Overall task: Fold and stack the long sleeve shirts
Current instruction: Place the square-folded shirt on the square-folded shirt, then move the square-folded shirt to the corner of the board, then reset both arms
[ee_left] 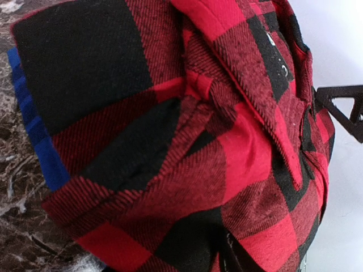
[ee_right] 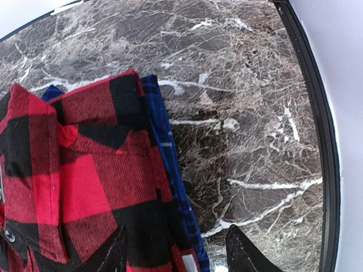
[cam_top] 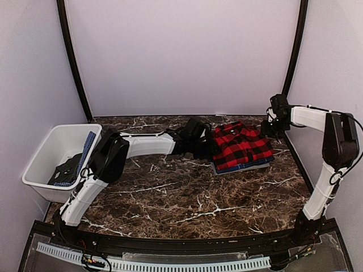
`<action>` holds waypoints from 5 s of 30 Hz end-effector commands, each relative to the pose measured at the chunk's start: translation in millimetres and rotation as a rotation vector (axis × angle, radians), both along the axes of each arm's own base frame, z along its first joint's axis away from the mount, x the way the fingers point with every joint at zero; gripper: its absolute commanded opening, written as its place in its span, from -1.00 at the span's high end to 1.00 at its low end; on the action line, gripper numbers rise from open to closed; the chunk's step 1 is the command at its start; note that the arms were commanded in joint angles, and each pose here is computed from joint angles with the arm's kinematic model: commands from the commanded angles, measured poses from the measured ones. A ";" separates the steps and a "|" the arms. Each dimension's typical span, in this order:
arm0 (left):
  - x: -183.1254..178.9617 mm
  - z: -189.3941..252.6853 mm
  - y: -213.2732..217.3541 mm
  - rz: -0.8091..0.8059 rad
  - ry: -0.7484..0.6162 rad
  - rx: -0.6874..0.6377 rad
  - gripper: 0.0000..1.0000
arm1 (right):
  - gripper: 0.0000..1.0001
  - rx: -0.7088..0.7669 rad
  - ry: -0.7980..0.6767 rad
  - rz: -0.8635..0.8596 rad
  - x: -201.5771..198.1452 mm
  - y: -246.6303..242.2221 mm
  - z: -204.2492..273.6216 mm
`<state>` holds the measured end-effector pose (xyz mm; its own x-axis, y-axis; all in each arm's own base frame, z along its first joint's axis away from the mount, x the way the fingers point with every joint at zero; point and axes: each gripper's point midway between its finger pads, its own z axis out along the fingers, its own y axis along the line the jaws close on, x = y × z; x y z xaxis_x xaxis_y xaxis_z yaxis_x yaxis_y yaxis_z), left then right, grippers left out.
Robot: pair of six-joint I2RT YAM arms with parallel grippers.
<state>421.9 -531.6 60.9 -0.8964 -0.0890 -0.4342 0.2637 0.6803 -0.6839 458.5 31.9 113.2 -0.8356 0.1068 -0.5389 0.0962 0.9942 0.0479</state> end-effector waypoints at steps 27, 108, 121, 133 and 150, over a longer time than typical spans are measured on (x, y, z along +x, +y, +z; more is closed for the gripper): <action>31.6 94.5 26.6 0.008 -0.145 -0.028 -0.13 | -0.03 0.158 -0.094 -0.102 -77.0 -2.5 11.4; -29.5 196.9 199.1 0.157 -0.310 0.063 -0.24 | -0.08 0.174 0.005 0.074 8.8 119.6 -73.3; -31.0 220.2 208.5 0.167 -0.388 0.055 -0.24 | -0.46 0.258 -0.121 0.221 -18.7 168.0 1.9; -49.7 244.5 234.7 0.141 -0.536 0.133 -0.48 | -0.97 0.386 -0.442 0.393 -85.7 213.0 141.3; -87.0 259.8 306.0 0.301 -0.660 0.206 -0.98 | -0.97 0.445 -0.703 0.372 -152.3 166.0 215.6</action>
<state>339.9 -246.7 310.1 -0.4621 -0.1279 -0.8776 0.3856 0.8622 -0.3287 312.1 209.0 309.6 -0.4256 0.1790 -0.8870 -0.4261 0.8251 0.3709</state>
